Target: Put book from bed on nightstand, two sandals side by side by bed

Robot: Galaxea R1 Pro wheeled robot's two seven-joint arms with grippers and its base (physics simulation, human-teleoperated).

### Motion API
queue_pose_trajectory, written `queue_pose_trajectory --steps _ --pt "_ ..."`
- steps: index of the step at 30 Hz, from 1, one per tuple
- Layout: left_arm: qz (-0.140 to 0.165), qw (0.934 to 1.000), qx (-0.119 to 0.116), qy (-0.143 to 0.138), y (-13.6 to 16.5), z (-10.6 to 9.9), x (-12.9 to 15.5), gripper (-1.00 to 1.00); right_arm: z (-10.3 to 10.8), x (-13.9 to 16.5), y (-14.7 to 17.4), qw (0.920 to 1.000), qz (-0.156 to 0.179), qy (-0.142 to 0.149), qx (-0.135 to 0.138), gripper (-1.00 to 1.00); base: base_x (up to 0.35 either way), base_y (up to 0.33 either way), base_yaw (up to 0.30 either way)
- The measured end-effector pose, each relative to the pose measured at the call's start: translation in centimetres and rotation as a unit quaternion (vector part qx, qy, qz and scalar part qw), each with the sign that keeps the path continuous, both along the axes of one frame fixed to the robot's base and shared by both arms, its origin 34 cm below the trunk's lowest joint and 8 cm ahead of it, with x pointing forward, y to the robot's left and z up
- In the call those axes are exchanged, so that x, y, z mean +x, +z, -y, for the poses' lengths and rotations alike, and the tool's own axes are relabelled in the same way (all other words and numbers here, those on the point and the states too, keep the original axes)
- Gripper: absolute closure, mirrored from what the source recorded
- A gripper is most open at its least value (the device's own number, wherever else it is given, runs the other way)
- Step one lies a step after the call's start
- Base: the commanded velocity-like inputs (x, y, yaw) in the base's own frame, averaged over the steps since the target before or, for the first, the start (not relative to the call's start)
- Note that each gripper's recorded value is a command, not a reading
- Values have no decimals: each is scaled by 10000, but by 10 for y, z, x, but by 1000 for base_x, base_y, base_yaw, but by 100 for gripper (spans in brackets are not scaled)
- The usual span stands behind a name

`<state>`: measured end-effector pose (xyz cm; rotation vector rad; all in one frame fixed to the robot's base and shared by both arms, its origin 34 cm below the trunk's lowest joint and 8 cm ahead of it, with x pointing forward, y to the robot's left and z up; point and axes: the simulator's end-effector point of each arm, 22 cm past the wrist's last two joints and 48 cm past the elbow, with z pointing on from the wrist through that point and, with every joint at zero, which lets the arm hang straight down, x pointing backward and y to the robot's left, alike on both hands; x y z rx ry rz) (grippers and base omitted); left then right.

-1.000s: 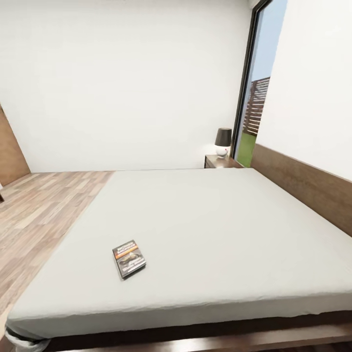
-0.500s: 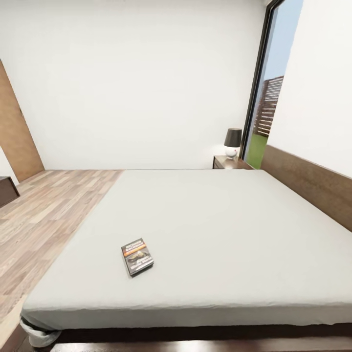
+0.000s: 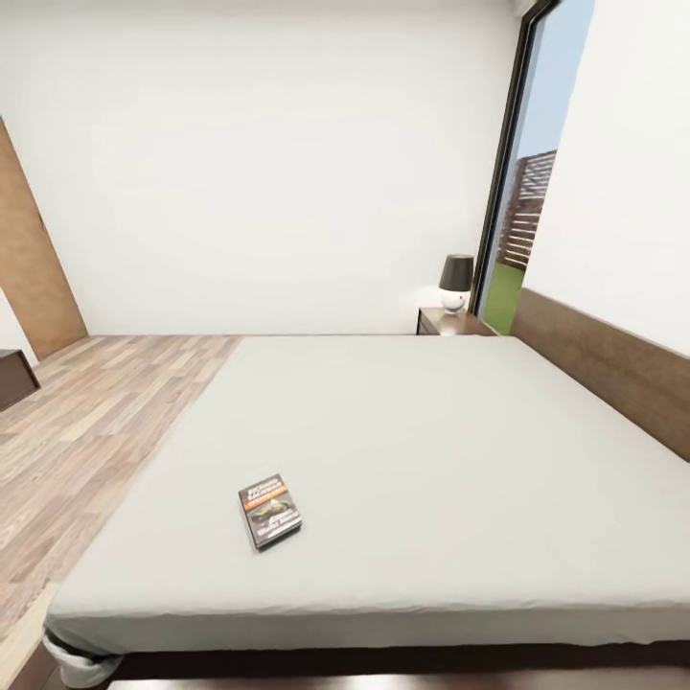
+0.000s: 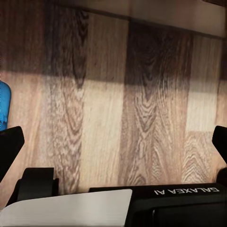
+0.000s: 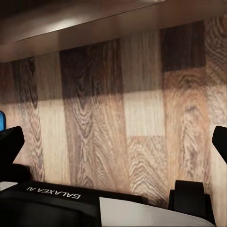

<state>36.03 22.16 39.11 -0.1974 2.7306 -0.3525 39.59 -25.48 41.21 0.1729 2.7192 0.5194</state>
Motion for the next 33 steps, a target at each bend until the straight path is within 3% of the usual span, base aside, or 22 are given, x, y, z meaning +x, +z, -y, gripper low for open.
queue_pose_trajectory --steps 33 --pt "-5 10000 0 -1 61 0 5 -100 1 6 61 10000 -2 -53 1 -100 0 0 0"
